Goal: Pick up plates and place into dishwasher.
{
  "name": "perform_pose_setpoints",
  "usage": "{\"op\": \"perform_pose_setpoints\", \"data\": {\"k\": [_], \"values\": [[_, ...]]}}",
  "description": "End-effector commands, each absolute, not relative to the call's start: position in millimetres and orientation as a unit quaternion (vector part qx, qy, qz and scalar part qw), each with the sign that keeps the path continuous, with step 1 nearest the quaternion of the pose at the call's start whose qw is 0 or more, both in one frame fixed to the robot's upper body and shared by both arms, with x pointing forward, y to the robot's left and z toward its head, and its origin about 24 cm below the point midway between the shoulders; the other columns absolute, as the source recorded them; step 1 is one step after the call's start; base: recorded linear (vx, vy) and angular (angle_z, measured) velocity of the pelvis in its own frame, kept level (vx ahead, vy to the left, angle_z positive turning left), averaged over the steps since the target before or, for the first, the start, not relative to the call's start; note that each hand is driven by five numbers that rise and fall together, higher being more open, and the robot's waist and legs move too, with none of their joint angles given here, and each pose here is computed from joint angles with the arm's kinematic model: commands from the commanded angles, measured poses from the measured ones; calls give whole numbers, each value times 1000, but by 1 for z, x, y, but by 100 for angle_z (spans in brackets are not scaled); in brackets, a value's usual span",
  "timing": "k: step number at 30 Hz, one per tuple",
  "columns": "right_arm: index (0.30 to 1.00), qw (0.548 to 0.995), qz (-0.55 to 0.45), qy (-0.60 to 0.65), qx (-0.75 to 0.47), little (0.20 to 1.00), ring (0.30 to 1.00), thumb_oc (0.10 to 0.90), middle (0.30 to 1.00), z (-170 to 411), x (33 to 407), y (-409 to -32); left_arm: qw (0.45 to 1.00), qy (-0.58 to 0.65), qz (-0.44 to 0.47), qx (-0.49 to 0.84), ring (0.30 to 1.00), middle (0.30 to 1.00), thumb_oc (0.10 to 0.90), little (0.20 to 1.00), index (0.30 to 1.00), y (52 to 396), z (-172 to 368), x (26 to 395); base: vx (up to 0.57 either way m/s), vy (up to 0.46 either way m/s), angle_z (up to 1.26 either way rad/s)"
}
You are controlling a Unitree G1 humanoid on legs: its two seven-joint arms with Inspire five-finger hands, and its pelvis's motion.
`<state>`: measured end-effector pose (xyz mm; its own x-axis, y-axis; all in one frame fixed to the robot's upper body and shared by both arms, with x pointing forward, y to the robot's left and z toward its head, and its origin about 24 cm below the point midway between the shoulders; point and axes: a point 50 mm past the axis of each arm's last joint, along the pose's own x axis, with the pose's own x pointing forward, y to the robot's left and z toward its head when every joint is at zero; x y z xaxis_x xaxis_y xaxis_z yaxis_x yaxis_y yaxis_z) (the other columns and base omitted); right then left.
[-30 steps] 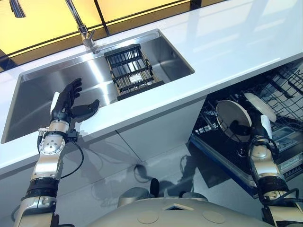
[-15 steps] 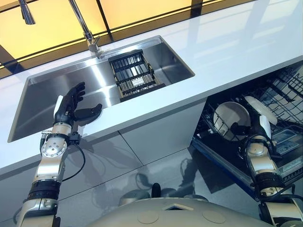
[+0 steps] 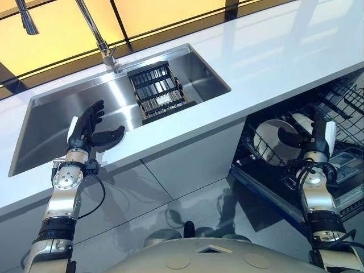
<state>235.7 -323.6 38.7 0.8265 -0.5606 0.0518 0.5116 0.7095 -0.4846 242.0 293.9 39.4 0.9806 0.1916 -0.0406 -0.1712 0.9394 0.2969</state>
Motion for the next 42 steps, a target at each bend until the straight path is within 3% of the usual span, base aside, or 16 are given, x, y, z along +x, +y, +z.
{"op": "perform_pose_setpoints", "data": {"k": [1,12,21,32,34,42], "values": [[900,927,-294,-115,-204,900,900,800,900,90,244,-315,975,-81,121,167,900,900,800,900,900,307,84,247,-80,-26,-9],[900,920,-349,-133,-114,900,900,800,900,74,209,-323,965,-99,148,194,900,900,800,900,900,319,92,236,-33,9,-20],[900,938,-309,-84,-134,900,900,800,900,57,205,-323,930,-127,250,237,900,900,800,900,900,353,125,233,15,68,-28],[900,943,-264,-79,-187,900,900,800,900,62,209,-323,854,-69,411,312,900,900,800,900,900,421,155,217,52,171,-12],[900,944,-251,-85,-194,900,900,800,900,66,209,-322,803,-1,445,396,900,900,800,900,900,436,146,205,16,212,-12],[900,947,-214,-125,-203,900,900,800,900,82,218,-313,743,153,327,564,900,900,800,900,900,452,138,198,-56,76,-4]]}}
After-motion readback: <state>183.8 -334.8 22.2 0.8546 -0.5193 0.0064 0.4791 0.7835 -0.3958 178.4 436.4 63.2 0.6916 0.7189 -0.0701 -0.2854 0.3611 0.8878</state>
